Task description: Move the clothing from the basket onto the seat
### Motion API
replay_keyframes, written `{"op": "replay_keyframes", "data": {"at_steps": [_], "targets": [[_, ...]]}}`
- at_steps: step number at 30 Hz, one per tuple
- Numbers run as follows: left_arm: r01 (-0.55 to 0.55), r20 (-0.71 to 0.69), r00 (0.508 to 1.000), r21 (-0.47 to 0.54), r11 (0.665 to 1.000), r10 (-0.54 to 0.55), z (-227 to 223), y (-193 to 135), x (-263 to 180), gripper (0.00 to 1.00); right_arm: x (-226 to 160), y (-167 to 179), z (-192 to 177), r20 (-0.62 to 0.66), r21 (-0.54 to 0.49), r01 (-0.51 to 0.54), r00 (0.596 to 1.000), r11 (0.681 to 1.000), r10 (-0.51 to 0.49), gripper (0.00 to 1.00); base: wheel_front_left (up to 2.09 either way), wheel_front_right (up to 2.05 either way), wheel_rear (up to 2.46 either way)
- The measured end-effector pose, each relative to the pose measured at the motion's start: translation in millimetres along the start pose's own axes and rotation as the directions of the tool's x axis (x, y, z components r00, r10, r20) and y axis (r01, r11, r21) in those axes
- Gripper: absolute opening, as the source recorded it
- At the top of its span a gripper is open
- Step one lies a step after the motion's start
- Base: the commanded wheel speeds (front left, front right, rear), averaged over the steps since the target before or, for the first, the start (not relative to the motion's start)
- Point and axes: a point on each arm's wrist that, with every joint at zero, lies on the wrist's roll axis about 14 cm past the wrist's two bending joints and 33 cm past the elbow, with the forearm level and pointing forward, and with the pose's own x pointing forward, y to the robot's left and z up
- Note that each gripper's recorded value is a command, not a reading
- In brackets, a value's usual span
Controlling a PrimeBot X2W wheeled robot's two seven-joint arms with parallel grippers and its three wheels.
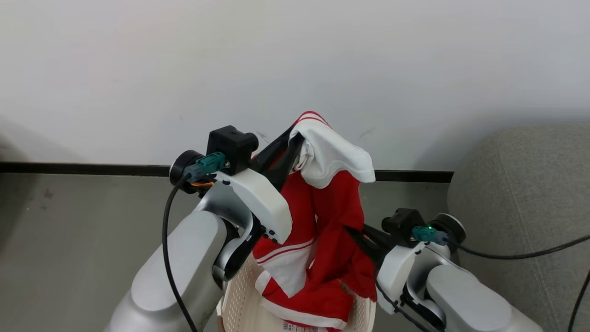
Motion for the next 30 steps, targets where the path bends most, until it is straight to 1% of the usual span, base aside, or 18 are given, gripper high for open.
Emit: {"op": "replay_keyframes", "data": {"at_steps": [4, 5, 6, 7, 8, 9, 15, 19, 21, 26, 30], "targets": [[-0.036, -0.034, 0.999, -0.02, 0.999, 0.035, -16.3, 9.7, -2.1, 0.0, -12.1, -27.4, 4.2, 0.015, -0.003, 0.07, 0.997, 0.998, -0.07, 0.0, 0.0, 0.0, 0.0], [-0.047, -0.045, 0.998, -0.024, 0.999, 0.046, -21.5, 12.3, -3.4, 0.03, -16.5, -36.8, 5.9, 0.021, 0.001, 0.096, 0.995, 0.995, -0.096, 0.0, 0.0, 0.0, 0.0], [-0.053, -0.052, 0.997, -0.027, 0.998, 0.051, -25.8, 14.0, -4.3, 0.23, -21.4, -46.2, 6.6, 0.023, 0.001, 0.121, 0.992, 0.993, -0.121, 0.0, 0.0, 0.0, 0.0], [-0.059, -0.06, 0.997, -0.03, 0.998, 0.057, -29.7, 15.7, -5.2, 0.41, -27.1, -55.2, 6.6, 0.024, 0.001, 0.147, 0.989, 0.989, -0.147, 0.0, 0.0, 0.0, 0.0], [-0.065, -0.06, 0.996, -0.035, 0.997, 0.062, -32.4, 16.6, -5.6, 0.72, -33.3, -64.2, 7.0, 0.027, 0.004, 0.174, 0.984, 0.985, -0.174, 0.0, 0.0, 0.0, 0.0], [-0.068, -0.06, 0.996, -0.039, 0.997, 0.066, -34.5, 17.0, -5.4, 1.0, -38.7, -72.9, 8.3, 0.032, 0.004, 0.199, 0.979, 0.98, -0.199, 0.0, 0.0, 0.0, 0.0], [-0.052, -0.06, 0.997, -0.064, 0.997, 0.048, -46.1, 8.1, -2.1, 1.0, -70.0, -125.1, 39.4, 0.124, 0.008, 0.353, 0.928, 0.935, -0.352, 0.0, 0.0, 0.0, 0.0], [-0.029, -0.059, 0.998, -0.083, 0.996, 0.024, -54.0, -2.2, -0.8, 1.0, -96.0, -154.4, 62.0, 0.188, -0.004, 0.442, 0.881, 0.897, -0.434, 0.0, 0.0, 0.0, 0.0], [-0.008, -0.054, 0.999, -0.092, 0.996, 0.003, -57.1, -8.9, -0.5, 1.0, -110.4, -167.0, 71.1, 0.21, -0.03, 0.481, 0.86, 0.876, -0.465, 0.0, 0.0, 0.0, 0.0], [0.047, -0.031, 0.998, -0.13, 0.99, -0.052, -61.8, -28.4, 0.5, 1.0, -146.4, -187.9, 86.0, 0.252, -0.058, 0.566, 0.806, 0.823, -0.536, 0.0, 0.0, 0.0, 0.0], [0.105, -0.034, 0.993, -0.141, 0.984, -0.111, -69.2, -48.2, -0.4, 1.0, -177.5, -195.9, 81.3, 0.245, -0.06, 0.622, 0.767, 0.781, -0.593, 0.0, 0.0, 0.0, 0.0]]}}
